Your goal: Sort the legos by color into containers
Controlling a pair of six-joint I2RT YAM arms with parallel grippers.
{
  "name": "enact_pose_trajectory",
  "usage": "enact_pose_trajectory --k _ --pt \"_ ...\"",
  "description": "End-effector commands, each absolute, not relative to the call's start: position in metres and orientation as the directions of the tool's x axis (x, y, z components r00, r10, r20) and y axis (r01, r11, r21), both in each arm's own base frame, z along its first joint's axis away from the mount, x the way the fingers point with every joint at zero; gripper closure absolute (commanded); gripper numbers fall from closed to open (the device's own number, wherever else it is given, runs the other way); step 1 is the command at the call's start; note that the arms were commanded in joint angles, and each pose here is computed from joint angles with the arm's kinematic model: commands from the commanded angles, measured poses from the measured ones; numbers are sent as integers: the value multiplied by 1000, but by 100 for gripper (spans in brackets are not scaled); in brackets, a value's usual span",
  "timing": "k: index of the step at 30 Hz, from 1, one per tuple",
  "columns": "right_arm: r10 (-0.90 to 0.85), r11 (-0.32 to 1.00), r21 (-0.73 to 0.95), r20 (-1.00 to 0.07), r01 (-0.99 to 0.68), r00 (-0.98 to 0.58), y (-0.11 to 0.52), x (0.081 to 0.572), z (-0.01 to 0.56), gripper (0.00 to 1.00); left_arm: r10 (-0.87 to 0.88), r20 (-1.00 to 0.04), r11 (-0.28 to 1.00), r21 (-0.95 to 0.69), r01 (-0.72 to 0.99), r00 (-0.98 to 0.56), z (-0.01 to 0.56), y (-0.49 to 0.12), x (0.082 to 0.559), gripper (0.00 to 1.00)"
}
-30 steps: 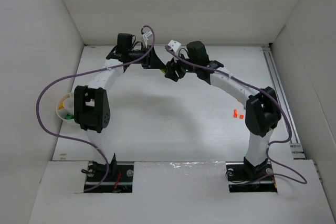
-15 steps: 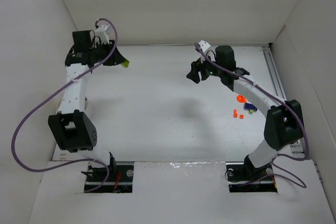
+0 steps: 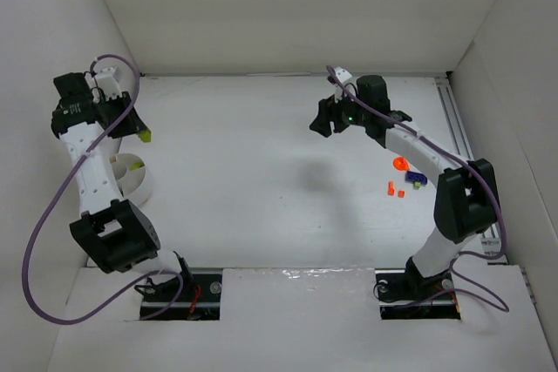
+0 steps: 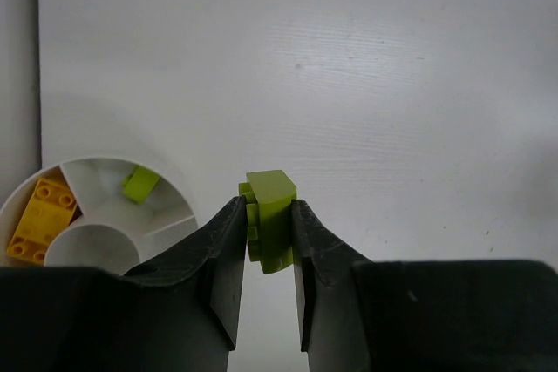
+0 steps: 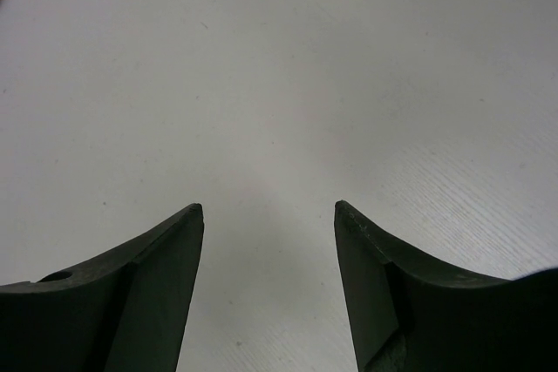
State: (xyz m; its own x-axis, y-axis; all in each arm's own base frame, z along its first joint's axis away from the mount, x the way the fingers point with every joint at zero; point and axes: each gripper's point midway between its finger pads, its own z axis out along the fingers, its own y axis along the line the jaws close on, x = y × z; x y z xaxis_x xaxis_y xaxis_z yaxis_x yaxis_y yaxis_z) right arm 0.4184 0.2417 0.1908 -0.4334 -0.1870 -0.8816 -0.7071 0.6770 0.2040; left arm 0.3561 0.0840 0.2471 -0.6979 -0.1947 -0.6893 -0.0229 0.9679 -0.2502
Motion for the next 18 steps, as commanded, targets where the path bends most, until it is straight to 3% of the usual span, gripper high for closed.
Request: enact_pose_trajectory --k 1,7,18 --pt "-129 682 237 -892 -692 -432 246 431 210 33 -237 -654 966 -235 -105 -719 243 107 340 100" --pt "-110 693 271 -876 -668 -470 244 436 201 33 -378 -593 925 -273 -265 -711 230 148 328 100" --pt "-96 708 282 -870 -647 -484 238 447 202 33 -414 -556 910 -273 -312 -720 209 159 336 96"
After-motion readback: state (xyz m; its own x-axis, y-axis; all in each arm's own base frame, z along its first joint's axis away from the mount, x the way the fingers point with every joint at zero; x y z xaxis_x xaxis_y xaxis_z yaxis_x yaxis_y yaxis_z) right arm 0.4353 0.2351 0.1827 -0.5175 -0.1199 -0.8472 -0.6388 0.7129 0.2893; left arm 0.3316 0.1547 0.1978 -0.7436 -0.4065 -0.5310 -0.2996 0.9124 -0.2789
